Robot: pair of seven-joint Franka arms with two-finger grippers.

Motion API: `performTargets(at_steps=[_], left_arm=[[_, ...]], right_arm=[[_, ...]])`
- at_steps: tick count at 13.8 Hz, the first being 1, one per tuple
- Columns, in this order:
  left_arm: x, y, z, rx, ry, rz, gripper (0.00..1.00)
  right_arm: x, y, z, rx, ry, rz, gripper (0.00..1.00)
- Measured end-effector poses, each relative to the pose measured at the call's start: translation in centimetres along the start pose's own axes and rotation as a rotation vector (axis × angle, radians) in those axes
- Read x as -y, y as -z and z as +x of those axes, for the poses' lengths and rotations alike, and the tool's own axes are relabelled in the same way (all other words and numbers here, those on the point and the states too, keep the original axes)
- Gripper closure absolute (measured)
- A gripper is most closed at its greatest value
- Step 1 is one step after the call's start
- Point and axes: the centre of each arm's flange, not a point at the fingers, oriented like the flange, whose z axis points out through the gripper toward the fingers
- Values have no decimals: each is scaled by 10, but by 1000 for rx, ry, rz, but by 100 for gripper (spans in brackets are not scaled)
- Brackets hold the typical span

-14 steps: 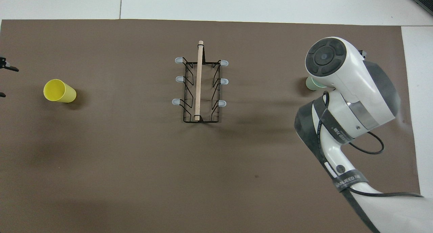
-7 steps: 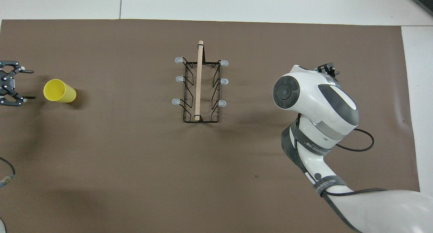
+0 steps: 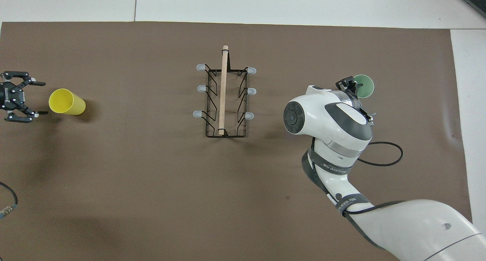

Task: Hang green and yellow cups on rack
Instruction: 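Grasp the yellow cup with the left gripper and lift it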

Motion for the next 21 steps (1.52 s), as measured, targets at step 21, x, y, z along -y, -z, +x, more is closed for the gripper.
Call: performTargets(at_steps=[21], left_arm=[[47, -71, -26, 243, 287, -203, 1]], right_arm=[[-10, -17, 38, -38, -73, -107, 0]])
